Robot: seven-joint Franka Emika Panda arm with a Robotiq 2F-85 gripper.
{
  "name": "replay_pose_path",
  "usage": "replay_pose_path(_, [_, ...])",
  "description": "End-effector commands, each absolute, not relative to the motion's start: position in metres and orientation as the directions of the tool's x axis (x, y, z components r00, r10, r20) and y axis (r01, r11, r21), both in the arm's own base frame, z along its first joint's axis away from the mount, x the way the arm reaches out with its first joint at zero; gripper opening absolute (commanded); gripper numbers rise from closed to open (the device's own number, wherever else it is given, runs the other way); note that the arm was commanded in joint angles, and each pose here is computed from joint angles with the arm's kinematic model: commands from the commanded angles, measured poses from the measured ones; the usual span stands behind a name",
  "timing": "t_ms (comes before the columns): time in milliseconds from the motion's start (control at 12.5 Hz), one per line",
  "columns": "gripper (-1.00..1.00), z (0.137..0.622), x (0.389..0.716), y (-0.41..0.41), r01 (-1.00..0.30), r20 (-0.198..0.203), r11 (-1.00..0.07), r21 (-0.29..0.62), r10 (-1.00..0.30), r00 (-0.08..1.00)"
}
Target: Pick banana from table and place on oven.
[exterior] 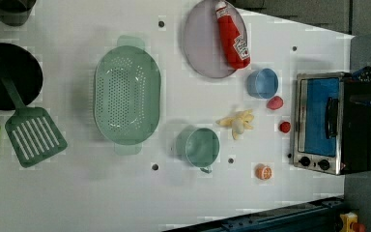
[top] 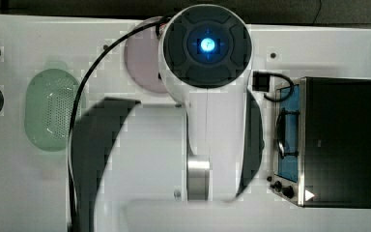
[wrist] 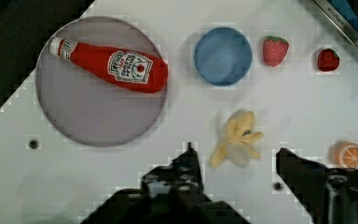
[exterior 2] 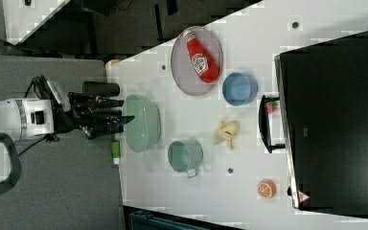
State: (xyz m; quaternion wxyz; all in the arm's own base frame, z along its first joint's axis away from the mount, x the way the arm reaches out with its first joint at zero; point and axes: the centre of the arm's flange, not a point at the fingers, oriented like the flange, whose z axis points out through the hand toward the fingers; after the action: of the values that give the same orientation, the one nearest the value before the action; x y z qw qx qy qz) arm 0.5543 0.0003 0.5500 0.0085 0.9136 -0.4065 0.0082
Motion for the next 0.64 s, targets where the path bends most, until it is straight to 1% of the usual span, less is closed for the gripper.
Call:
replay_pose_path(80, [0.59, 0.611, 0.426, -0.039, -0.803, 0.014, -0.596, -0.016, -0.803, 0.595])
replay_pose_path(240, [0.99, 0.611, 0.426, -0.039, -0.803, 0.014, -0.596, -0.015, -0.803, 0.596])
replay_pose_path(400, [1.00, 0.605, 0.429, -0.038, -0.802, 0.008, -0.597, -0.008, -0.802, 0.597])
replay_pose_path(640, [1.00, 0.569, 0.445, -0.038, -0.801, -0.017, -0.598, 0.026, -0.801, 0.598])
